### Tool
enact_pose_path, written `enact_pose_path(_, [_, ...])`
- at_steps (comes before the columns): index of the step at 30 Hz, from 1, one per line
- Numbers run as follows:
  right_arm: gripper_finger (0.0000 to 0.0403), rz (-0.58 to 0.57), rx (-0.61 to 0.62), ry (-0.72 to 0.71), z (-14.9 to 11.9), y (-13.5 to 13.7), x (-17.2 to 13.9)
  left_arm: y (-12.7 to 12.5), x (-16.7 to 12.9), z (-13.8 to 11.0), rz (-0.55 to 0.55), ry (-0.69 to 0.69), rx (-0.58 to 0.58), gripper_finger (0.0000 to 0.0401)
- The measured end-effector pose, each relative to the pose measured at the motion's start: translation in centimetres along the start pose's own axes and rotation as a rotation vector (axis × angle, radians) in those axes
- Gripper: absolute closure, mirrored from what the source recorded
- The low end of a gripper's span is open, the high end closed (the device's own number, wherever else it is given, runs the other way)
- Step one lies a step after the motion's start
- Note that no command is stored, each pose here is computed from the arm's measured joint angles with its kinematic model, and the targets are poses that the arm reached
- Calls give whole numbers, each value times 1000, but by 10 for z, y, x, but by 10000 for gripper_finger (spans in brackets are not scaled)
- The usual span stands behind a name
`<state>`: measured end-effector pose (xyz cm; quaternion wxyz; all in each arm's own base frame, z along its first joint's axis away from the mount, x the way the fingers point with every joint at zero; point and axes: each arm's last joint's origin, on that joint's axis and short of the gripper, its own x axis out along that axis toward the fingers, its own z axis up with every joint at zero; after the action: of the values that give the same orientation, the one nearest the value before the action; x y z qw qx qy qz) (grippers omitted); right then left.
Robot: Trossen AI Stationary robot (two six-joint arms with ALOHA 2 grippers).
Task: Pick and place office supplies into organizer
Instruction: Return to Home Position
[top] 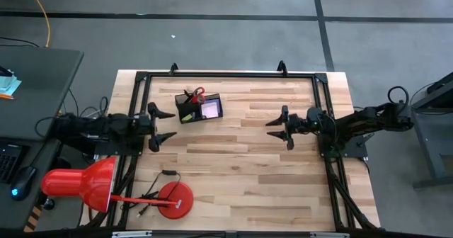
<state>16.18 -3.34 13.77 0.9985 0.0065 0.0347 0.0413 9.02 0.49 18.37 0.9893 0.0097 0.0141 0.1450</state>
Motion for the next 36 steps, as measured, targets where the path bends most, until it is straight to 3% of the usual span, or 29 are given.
enact_pose_path(4, [236,-19,52,3,0,-1,0,-3,2,-5,-122,15,7,65])
enact_pose_path(9, [235,-20,70,28,-3,0,0,-11,1,-9,-398,-22,42,62])
enact_pose_path(18, [233,-21,88,97,-10,0,-1,-9,6,-15,-290,28,61,66])
enact_pose_path(36, [243,-24,139,245,-25,1,-3,-9,6,-16,-288,37,68,62])
